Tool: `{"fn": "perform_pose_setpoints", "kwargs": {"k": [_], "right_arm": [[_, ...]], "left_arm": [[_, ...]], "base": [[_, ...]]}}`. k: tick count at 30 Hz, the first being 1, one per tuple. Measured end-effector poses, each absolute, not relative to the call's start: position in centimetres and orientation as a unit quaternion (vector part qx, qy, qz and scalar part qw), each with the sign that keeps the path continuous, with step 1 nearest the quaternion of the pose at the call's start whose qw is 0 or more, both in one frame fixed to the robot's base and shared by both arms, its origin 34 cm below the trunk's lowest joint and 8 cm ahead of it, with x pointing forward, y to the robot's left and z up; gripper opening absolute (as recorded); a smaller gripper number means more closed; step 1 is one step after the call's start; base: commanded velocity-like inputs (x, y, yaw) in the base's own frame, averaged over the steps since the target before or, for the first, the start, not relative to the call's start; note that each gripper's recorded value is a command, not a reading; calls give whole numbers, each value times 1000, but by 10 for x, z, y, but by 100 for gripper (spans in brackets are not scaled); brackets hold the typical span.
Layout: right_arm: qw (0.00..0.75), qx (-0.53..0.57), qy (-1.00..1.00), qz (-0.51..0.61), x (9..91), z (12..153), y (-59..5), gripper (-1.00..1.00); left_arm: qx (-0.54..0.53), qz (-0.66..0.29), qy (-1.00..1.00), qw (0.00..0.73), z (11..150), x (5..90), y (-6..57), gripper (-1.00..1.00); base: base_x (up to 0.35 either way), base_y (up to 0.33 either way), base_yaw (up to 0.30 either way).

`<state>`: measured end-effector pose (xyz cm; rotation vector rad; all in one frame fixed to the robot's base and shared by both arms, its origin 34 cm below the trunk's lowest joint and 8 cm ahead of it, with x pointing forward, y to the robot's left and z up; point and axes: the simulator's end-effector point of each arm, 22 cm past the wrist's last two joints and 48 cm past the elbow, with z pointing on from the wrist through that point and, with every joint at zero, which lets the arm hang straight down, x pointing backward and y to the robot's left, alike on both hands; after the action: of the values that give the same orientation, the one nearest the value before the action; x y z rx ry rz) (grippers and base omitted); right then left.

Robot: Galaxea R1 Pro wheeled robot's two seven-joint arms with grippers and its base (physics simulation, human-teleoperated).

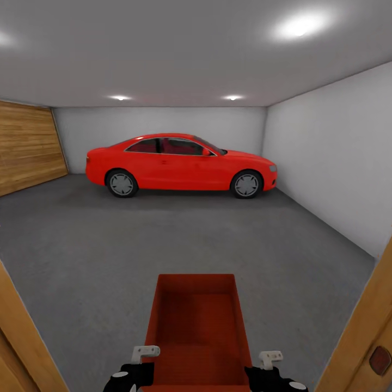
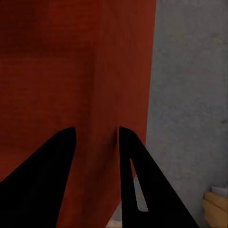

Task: Move the two storage containers from the living room to the garage. In the garage, place one container on the floor and stack the other container on top of it (either order is fine).

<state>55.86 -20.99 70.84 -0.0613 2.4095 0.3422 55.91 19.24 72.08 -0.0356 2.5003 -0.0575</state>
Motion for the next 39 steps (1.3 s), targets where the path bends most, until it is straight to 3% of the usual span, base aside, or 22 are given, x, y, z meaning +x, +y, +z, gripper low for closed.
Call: {"fn": "perform_pose_setpoints", "kwargs": {"k": [5, 22, 39], "right_arm": [[346, -24, 928, 132, 559, 708, -210, -100], [346, -24, 929, 132, 559, 708, -210, -100], [346, -24, 929, 132, 559, 708, -210, -100]], "left_arm": [[-14, -22, 949, 315, 721, 559, 192, -100], [-14, -22, 949, 314, 720, 559, 192, -100], [-14, -22, 949, 315, 720, 559, 192, -100]], "base": [[284, 0, 0], [21, 0, 0], [140, 0, 0]]}}
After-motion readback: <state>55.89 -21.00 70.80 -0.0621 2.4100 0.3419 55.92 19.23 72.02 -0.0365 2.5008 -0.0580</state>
